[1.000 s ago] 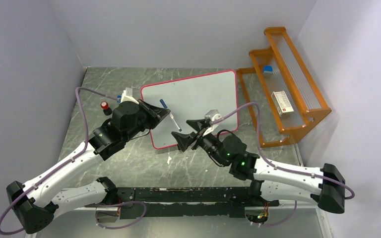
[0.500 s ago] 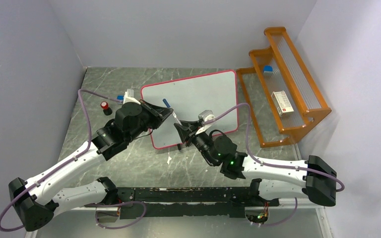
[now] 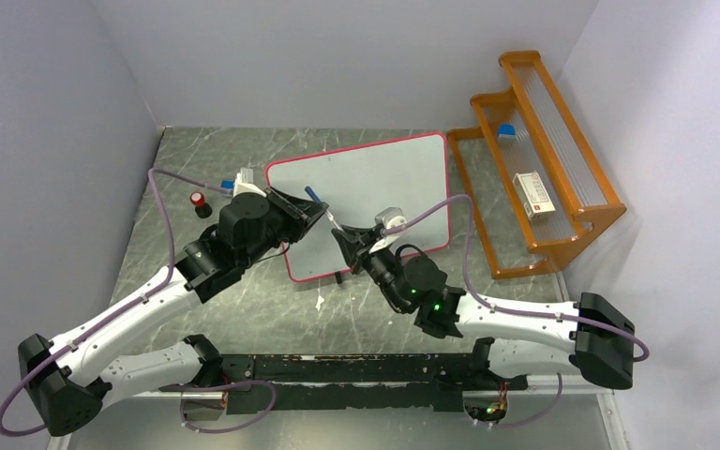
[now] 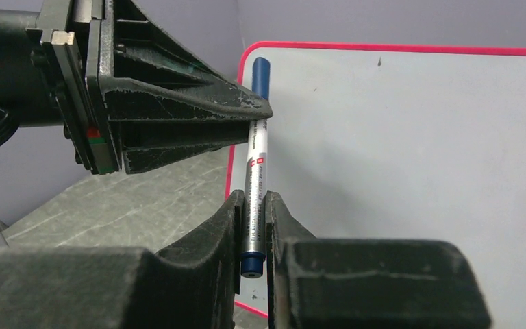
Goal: Write a sentence on the whiteboard
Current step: Open the whiteboard marker at the center of the board.
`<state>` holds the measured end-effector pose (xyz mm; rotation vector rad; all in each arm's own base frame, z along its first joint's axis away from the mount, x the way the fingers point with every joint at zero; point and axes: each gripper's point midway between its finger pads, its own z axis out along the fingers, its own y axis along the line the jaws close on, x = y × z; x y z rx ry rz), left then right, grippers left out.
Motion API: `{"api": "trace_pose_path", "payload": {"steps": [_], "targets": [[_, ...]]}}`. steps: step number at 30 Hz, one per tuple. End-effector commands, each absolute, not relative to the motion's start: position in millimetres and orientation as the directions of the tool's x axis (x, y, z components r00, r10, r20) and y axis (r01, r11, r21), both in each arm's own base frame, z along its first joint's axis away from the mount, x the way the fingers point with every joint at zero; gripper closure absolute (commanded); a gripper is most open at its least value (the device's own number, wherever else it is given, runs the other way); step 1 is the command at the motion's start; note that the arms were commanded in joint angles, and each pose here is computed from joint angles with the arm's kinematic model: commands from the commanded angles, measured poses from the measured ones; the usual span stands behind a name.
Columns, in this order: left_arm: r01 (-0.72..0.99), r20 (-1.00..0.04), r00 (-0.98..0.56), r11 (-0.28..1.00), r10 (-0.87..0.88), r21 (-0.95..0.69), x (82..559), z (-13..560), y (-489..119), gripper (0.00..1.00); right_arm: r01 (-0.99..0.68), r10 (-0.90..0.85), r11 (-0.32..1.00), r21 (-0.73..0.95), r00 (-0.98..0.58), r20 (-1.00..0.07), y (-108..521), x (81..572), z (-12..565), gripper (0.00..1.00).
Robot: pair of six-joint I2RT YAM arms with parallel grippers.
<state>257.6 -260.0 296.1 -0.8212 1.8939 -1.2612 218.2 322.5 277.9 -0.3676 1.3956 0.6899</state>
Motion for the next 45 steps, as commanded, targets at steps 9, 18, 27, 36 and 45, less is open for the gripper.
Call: {"api": "trace_pose_path", "payload": {"steps": [9, 18, 27, 36, 45], "targets": [[0.202, -0.665, -0.492, 0.669, -0.562, -0.715, 261.1, 320.0, -249.2, 0.49, -0.729, 0.116, 0.675, 0.115, -0.049, -0.992, 313.6, 203.3, 295.4, 1.0], [0.521, -0.945, -0.281, 0.8, -0.169, -0.298, 255.5, 344.9, -240.7, 0.42, -0.778, -0.055, 0.62, 0.1, -0.17, -0.984, 271.3, 211.0, 285.3, 1.0], [0.807, -0.951, 0.037, 0.551, 0.308, 0.21, 225.7, 323.4, -250.9, 0.33, -0.841, -0.187, 0.536, 0.07, -0.199, -0.962, 251.0, 194.9, 281.2, 1.0], [0.894, -0.881, 0.303, 0.212, 0.364, 0.395, 189.5, 301.2, -269.1, 0.15, -0.889, -0.253, 0.457, 0.012, -0.143, -0.957, 240.2, 171.8, 292.1, 1.0], [0.92, -0.866, 0.369, -0.003, 0.338, 0.391, 172.0, 280.0, -292.6, 0.24, -0.925, -0.239, 0.38, 0.003, -0.102, -0.966, 242.1, 155.8, 301.1, 1.0]]}}
